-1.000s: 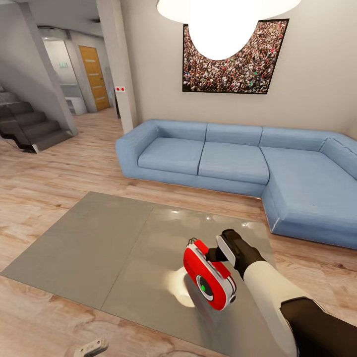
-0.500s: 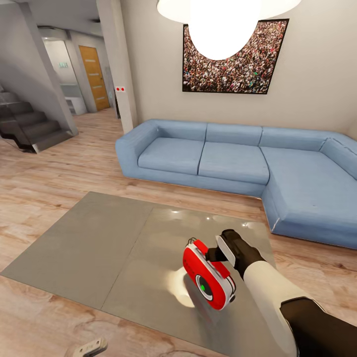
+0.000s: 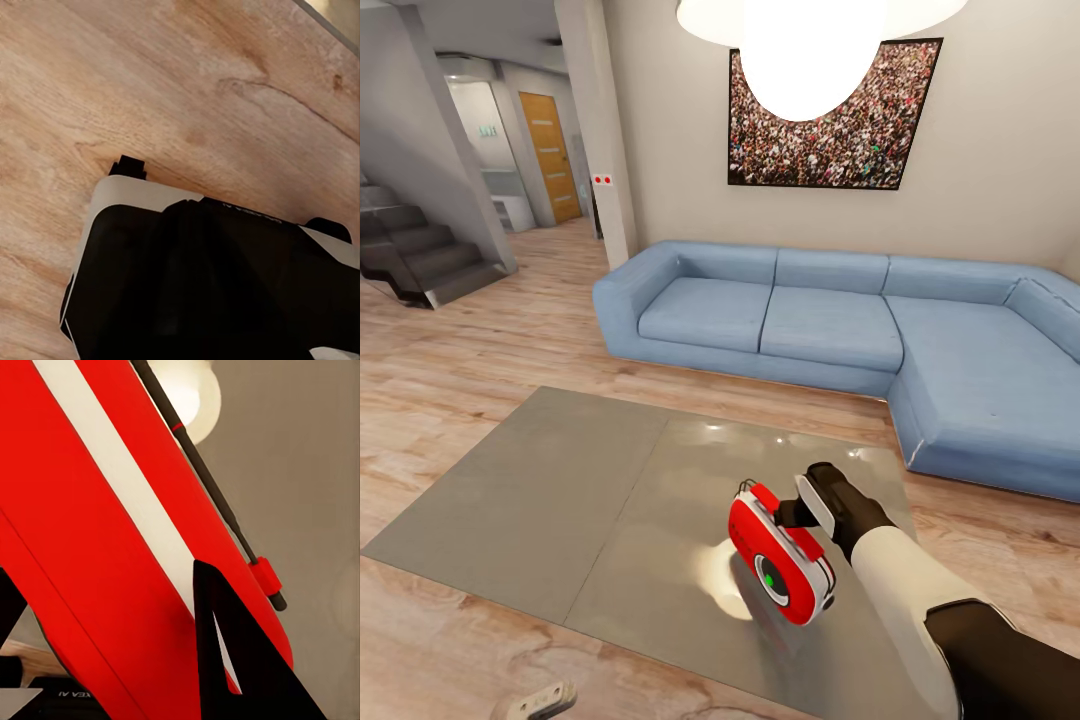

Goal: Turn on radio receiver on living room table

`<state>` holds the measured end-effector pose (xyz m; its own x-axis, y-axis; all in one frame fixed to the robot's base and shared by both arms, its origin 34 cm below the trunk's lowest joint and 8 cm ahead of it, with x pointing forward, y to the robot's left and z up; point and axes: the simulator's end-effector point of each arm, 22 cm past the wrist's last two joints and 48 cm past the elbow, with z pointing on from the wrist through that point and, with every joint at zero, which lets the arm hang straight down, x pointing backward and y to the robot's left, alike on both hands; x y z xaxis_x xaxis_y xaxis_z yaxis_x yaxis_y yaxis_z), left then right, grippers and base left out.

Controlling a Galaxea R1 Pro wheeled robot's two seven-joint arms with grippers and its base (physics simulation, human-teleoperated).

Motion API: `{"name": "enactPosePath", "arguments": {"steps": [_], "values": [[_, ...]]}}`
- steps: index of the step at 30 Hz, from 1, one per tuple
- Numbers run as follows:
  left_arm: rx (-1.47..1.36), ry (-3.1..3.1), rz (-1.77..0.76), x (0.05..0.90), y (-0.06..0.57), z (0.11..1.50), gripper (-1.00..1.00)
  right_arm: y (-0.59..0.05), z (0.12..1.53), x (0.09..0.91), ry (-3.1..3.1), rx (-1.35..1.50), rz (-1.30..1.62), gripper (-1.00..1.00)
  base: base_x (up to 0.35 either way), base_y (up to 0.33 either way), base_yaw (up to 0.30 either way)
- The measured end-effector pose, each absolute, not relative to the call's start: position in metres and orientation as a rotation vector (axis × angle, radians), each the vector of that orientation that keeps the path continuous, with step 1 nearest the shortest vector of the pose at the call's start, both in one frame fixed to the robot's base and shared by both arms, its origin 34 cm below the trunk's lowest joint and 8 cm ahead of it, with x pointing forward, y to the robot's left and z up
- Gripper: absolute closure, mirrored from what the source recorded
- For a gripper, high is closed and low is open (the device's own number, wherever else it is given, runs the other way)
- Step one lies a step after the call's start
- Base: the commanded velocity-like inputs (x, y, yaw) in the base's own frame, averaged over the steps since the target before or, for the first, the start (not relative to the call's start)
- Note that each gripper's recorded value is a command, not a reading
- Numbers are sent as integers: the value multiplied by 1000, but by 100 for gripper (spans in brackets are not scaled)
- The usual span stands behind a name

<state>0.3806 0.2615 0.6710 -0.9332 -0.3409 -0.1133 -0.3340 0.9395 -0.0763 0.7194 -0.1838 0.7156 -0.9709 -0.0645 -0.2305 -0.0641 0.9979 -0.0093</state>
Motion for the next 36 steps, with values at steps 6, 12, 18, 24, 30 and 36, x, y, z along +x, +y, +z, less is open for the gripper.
{"name": "enactPosePath", "arguments": {"steps": [6, 12, 18, 24, 30, 36], "values": [[-520, 2969, -86, 381, 261, 671, 100, -184, 716, 719, 2908, -94, -2, 100, 0, 0, 0], [-521, 2970, -86, 381, 262, 671, 100, -184, 716, 719, 2908, -94, -3, 100, 0, 0, 0], [-521, 2969, -86, 381, 262, 664, 100, -184, 708, 720, 2909, -93, -2, 100, 0, 0, 0], [-521, 2969, -86, 382, 262, 655, 100, -184, 700, 720, 2908, -93, -2, 100, 0, 0, 0], [-521, 2969, -86, 382, 262, 646, 100, -184, 691, 720, 2908, -93, -2, 100, 0, 0, 0], [-521, 2969, -85, 382, 262, 637, 100, -184, 682, 721, 2908, -93, -2, 100, 0, 0, 0]]}}
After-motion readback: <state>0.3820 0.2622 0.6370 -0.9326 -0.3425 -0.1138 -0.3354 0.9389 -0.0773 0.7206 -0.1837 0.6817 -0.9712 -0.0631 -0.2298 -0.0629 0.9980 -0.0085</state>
